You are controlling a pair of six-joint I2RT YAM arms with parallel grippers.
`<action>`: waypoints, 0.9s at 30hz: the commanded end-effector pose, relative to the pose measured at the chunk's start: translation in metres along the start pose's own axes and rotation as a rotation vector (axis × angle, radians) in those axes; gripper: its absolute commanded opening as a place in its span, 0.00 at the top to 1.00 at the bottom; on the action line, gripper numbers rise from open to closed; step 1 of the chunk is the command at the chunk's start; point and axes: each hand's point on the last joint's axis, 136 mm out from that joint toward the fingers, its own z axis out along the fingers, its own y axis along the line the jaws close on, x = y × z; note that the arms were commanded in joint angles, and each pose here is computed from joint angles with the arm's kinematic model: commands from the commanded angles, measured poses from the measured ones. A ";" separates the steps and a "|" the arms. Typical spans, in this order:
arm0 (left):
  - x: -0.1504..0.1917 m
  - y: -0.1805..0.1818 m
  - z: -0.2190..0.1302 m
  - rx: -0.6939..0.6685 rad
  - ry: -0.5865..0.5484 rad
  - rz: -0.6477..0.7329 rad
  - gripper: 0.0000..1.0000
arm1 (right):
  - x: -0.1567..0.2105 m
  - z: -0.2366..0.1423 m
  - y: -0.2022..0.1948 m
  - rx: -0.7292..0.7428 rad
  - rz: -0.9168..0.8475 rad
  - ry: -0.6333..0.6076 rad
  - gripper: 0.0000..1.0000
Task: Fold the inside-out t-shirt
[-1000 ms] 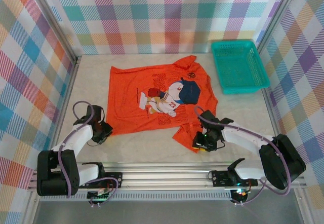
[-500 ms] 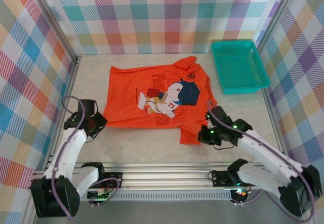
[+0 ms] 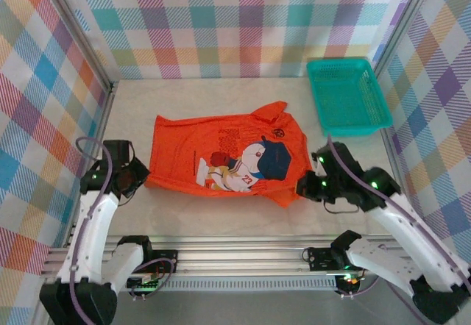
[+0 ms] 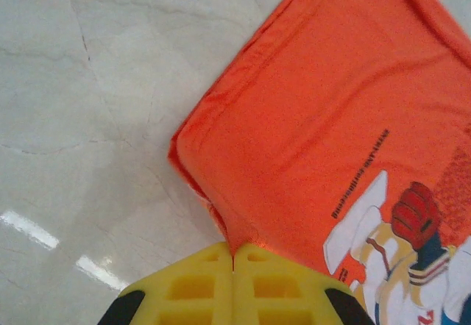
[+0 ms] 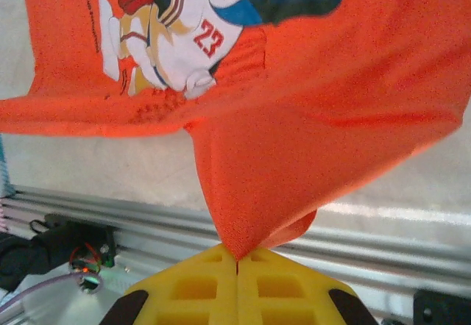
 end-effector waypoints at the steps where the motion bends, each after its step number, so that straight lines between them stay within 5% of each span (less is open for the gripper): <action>1: -0.015 -0.007 0.021 -0.030 0.005 0.004 1.00 | -0.044 0.022 0.012 0.034 -0.067 -0.058 1.00; 11: -0.047 -0.023 0.074 -0.118 0.034 0.013 1.00 | -0.153 0.069 0.032 0.042 -0.114 -0.094 1.00; 27: -0.063 -0.036 0.128 -0.173 0.105 0.038 1.00 | -0.215 0.151 0.009 0.082 -0.031 -0.006 1.00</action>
